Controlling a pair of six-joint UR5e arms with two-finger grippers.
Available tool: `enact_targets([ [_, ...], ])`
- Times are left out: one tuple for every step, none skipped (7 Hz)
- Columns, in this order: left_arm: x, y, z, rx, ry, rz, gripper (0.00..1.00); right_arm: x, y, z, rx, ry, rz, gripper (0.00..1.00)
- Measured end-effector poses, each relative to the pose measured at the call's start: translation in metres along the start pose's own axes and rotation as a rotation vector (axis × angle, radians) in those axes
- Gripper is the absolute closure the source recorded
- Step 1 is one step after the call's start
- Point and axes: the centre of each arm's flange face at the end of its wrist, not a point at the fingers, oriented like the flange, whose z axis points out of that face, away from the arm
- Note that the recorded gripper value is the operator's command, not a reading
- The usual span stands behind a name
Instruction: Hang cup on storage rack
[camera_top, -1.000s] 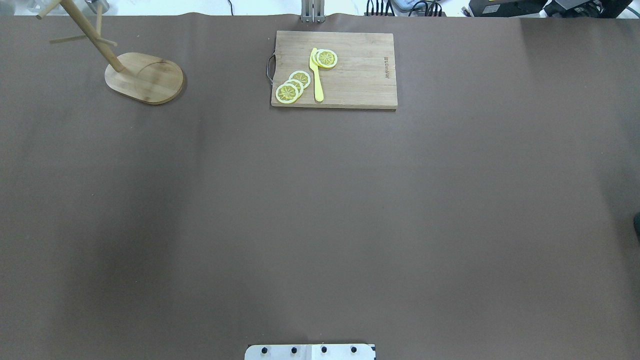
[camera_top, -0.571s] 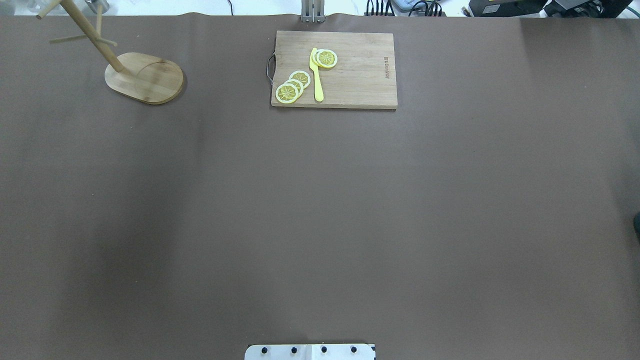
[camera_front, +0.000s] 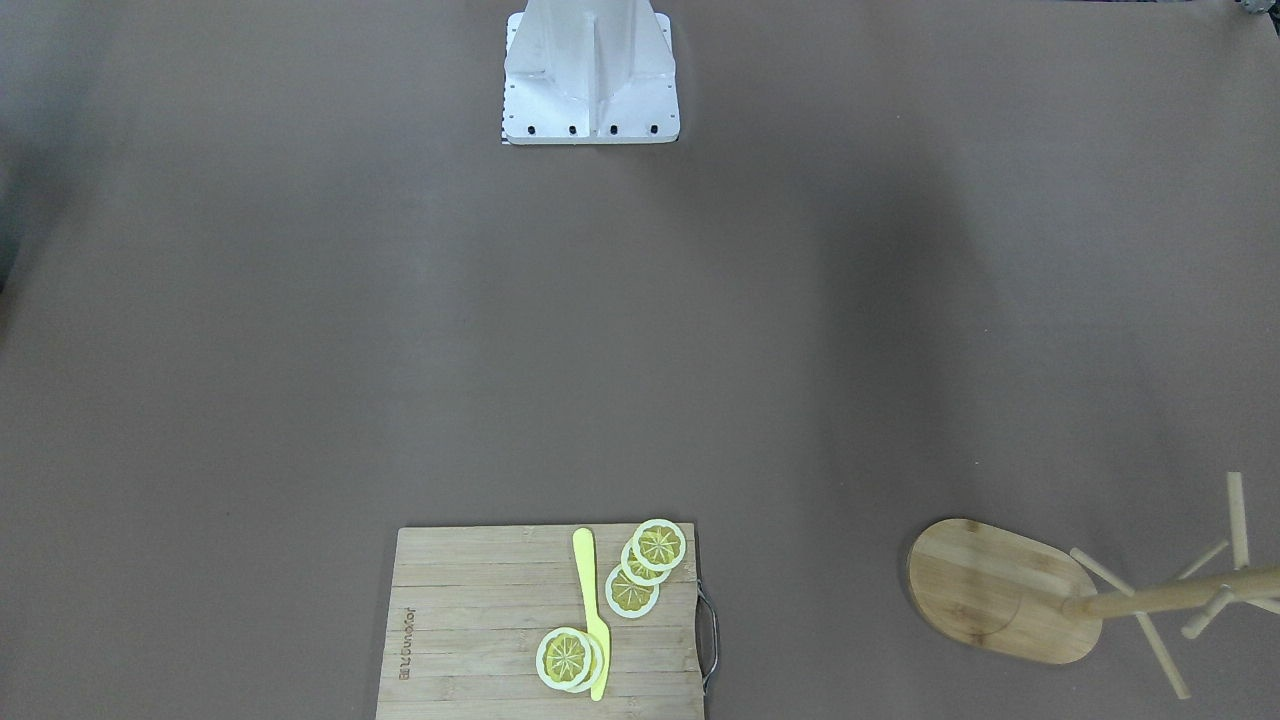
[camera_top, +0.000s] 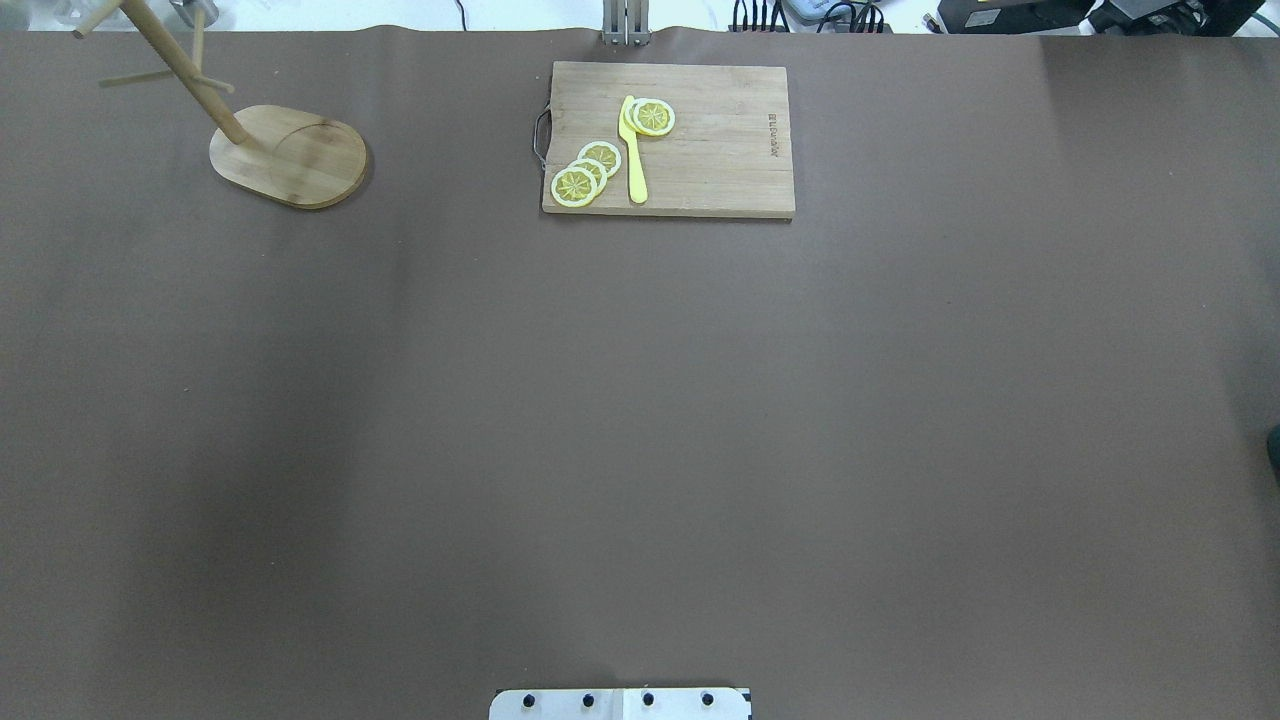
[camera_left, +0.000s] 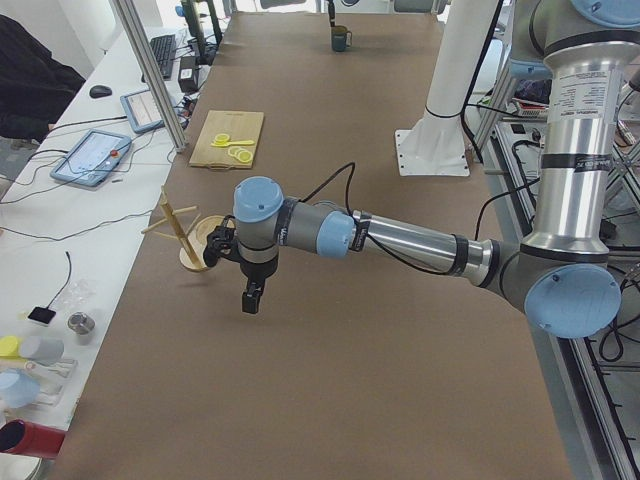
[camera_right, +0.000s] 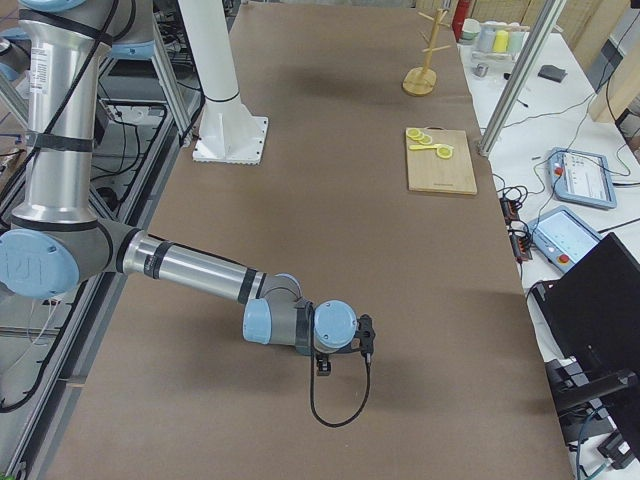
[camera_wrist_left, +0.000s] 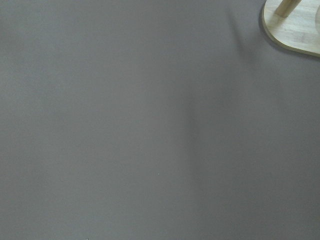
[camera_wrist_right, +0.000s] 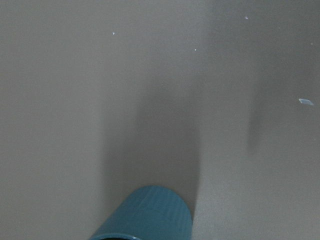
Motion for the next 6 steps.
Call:
enact_targets([
  [0.0,0.0,0.0,0.0,0.0,-0.001,0.02,-0.001,0.0,0.002,-0.006,-0.002,-0.003,0.01],
  [0.0,0.0,0.0,-0.001,0.0,-0.001,0.02,-0.003,0.0,0.005,-0.012,-0.005,-0.009,0.15],
  [0.0,0.0,0.0,-0.001,0.0,-0.001,0.02,-0.004,0.0,0.007,-0.017,-0.006,-0.015,0.31],
  [0.0,0.0,0.0,-0.001,0.0,-0.001,0.02,-0.005,0.0,0.01,-0.023,-0.007,-0.018,0.43],
  [0.0,0.0,0.0,-0.001,0.0,-0.001,0.02,-0.005,0.002,0.013,-0.03,-0.007,-0.02,0.49],
  [0.0,0.0,0.001,-0.001,0.005,-0.001,0.02,-0.006,0.005,0.016,-0.037,-0.008,-0.026,0.63],
])
